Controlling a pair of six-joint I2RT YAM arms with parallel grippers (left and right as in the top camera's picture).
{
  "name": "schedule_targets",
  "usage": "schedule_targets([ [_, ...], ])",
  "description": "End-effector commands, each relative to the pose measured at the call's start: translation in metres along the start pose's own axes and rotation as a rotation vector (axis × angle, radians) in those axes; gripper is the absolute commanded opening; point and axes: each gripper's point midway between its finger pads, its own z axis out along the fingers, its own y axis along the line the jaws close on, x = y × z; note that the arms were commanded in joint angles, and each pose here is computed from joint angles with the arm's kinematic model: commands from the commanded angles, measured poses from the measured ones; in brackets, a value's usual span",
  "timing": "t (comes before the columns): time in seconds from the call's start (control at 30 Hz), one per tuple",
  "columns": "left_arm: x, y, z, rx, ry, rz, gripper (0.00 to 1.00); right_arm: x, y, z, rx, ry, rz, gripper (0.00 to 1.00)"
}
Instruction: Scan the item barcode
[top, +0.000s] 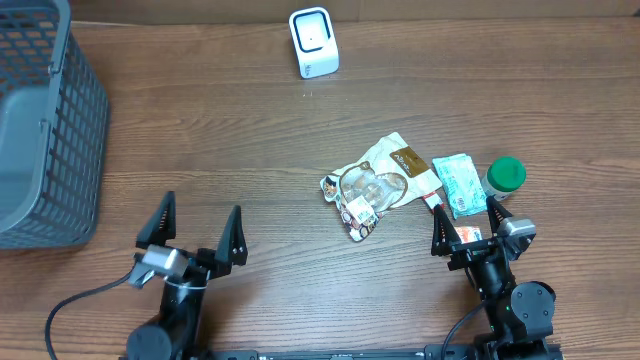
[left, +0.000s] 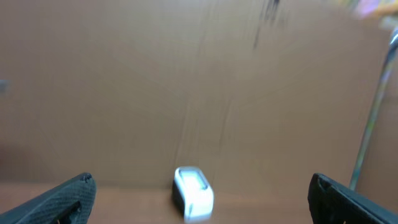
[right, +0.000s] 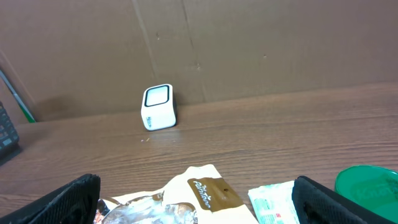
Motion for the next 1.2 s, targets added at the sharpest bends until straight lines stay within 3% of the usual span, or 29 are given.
schedule_targets([
  [0.0,0.023,0.008,-0.002,-0.032,0.088,0.078,1.0,0.001,-0.003,0.0,0.011,-0.007,0.003,1.0],
  [0.33,0.096,0.041,-0.024,-0.173,0.403,0.133,1.0,0.001,-0.003,0.0,0.011,-0.007,0.003,1.0],
  [0.47,0.097,0.041,-0.024,-0.154,0.412,0.221,1.0,0.001,-0.003,0.0,0.011,-0.007,0.003,1.0],
  [1.17,0.096,0.041,-0.024,-0.154,0.412,0.223,1.0,0.001,-0.003,0.0,0.011,-0.007,0.003,1.0],
])
